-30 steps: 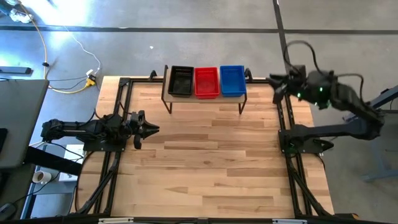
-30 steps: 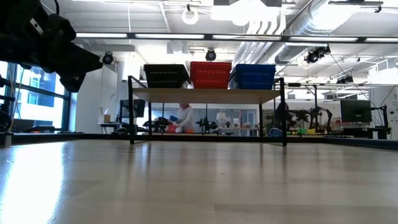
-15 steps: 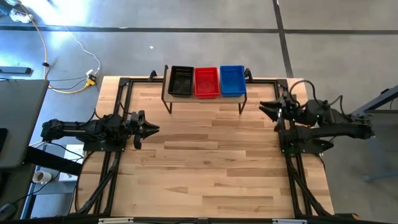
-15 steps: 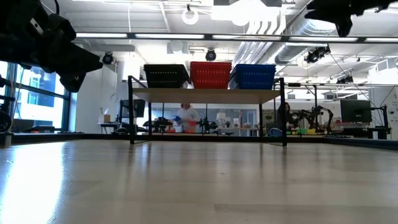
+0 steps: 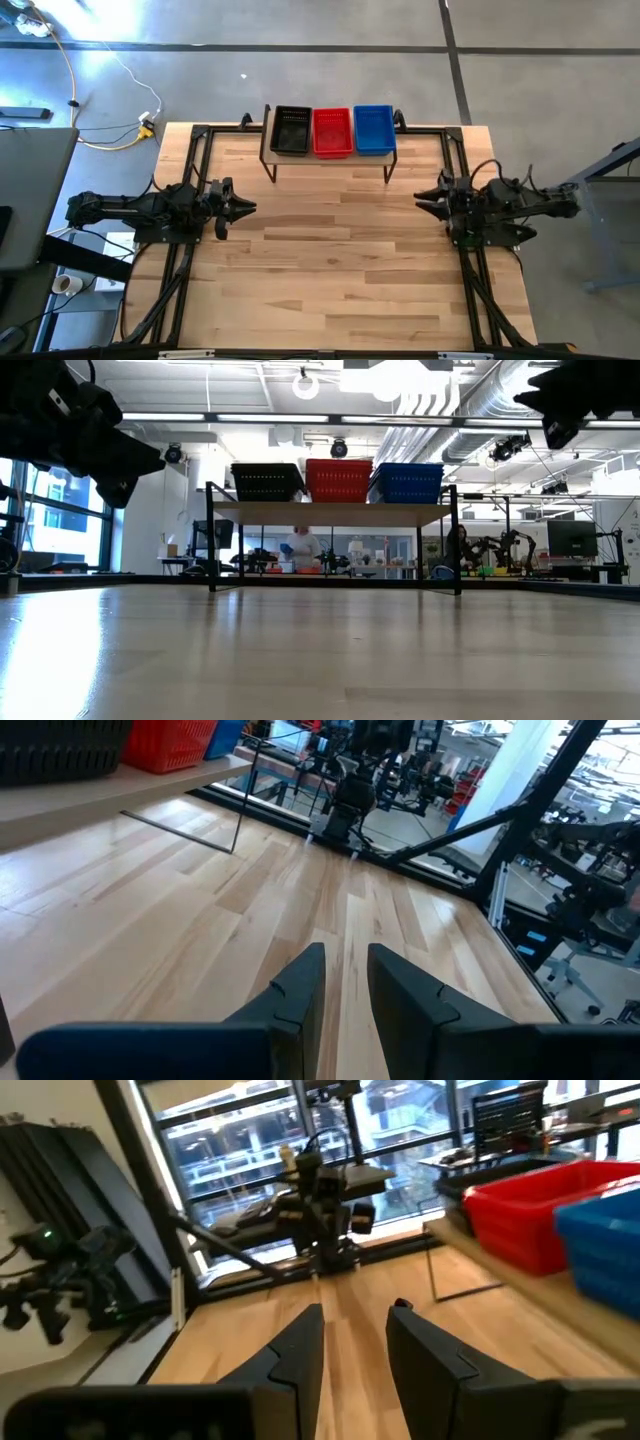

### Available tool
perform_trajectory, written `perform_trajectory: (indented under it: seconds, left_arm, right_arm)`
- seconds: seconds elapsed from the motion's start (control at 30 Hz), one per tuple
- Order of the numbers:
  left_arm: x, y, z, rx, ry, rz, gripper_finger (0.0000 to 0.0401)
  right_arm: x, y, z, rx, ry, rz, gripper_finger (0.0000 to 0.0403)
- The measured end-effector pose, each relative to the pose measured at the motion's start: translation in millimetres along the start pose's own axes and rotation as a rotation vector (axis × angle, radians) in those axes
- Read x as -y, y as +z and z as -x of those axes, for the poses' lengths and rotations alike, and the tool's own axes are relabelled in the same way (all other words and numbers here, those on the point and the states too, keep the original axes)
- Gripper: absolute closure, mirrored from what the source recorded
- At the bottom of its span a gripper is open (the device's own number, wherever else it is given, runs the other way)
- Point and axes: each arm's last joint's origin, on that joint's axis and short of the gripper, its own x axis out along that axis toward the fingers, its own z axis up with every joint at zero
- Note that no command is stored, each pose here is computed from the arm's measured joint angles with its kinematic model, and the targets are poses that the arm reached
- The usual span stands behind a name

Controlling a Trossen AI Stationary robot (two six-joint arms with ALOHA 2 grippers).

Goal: Stack baskets on shelf by color
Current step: Return to Home Position

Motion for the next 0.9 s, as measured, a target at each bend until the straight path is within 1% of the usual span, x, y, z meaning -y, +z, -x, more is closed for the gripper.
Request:
perform_trajectory:
  seconds: [0.2, 0.43, 0.6, 0.67, 0.77, 0.9]
  left_arm:
    - [0.0, -0.1, 0.0, -0.001, 0.0, 0.0, 0.033]
    - [0.0, 0.1, 0.0, 0.0, 0.0, 0.0, 0.033]
    - [0.1, 0.1, 0.0, 0.0, 0.0, 0.0, 0.033]
    - [0.1, 0.1, 0.0, 0.0, 0.0, 0.0, 0.033]
    - [0.1, 0.1, 0.0, 0.0, 0.0, 0.0, 0.033]
    - [0.1, 0.2, 0.0, 0.001, 0.0, 0.0, 0.033]
  right_arm:
    - [2.0, -29.9, -4.8, -0.012, 0.05, -0.038, 0.0304]
    - [1.3, -52.0, -12.5, 0.007, 0.115, -0.056, 0.0304]
    - [3.1, -67.4, -16.1, -0.01, 0.126, -0.12, 0.0304]
    - [3.0, -67.8, -16.6, -0.016, 0.124, -0.147, 0.0304]
    - [3.2, -68.2, -16.8, -0.02, 0.119, -0.156, 0.0304]
    - [3.2, -68.4, -16.9, -0.028, 0.119, -0.227, 0.0304]
